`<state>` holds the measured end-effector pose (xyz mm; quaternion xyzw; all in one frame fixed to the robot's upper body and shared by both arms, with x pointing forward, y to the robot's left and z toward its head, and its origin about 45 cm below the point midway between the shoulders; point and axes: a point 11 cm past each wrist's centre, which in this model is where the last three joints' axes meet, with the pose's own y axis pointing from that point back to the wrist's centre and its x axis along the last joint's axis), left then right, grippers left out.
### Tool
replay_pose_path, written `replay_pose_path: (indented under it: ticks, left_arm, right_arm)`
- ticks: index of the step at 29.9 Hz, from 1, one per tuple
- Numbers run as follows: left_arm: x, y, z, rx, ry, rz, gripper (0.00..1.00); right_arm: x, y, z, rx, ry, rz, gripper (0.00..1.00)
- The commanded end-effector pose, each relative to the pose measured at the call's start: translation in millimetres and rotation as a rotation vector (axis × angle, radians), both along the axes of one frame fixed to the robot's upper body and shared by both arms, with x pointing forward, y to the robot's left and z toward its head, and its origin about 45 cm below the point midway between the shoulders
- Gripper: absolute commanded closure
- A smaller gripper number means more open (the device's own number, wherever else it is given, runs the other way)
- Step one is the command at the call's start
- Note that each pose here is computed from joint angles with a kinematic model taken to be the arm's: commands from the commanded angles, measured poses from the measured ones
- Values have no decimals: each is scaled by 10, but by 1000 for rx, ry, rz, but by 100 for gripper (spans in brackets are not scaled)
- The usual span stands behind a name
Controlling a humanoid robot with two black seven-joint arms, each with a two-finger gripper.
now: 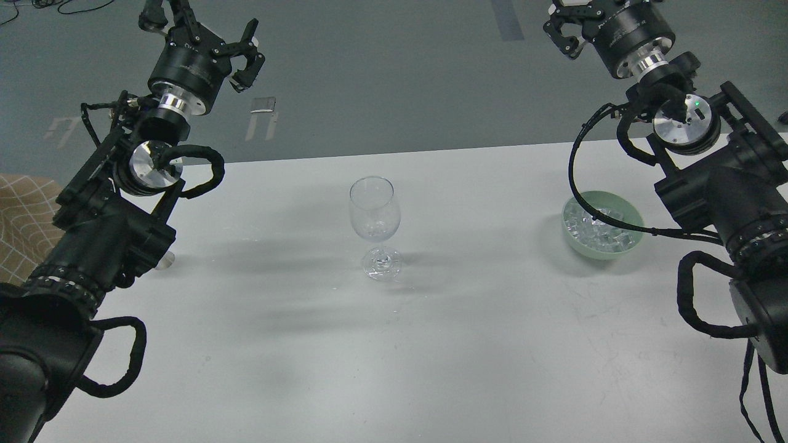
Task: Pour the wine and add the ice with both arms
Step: 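Move the left gripper down toward the small metal jigger, then lower the left gripper and open it around the metal jigger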
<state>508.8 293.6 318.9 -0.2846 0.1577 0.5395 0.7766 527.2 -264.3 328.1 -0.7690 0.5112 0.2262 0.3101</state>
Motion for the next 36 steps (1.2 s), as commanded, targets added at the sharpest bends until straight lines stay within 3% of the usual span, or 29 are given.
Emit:
replay_pose_path:
  ticks: [1, 16, 20, 23, 27, 30, 36]
  left_arm:
    - [-63, 138, 5, 101, -3, -26, 2]
    - [-1049, 493, 255, 329, -71, -156, 2]
    - [-1316, 616, 223, 400, -38, -183, 3]
    - [-1474, 734, 201, 460, -6, -193, 10]
    - [-1860, 723, -19, 586, 54, -269, 11]
    - [-2075, 766, -99, 730, 24, -292, 14]
    - [-2171, 790, -227, 1063, -13, -331, 16]
  right_arm:
    - [-4, 0, -13, 0, 2, 0, 0]
    - [-64, -140, -191, -5, 32, -23, 0]
    - [-72, -178, -207, -9, 35, -29, 0]
    - [-76, -180, -218, -9, 36, -29, 0]
    - [-100, -200, -292, -7, 49, -33, 0]
    - [-127, -239, -348, -7, 57, -39, 0]
    - [-131, -273, -317, -5, 48, -43, 0]
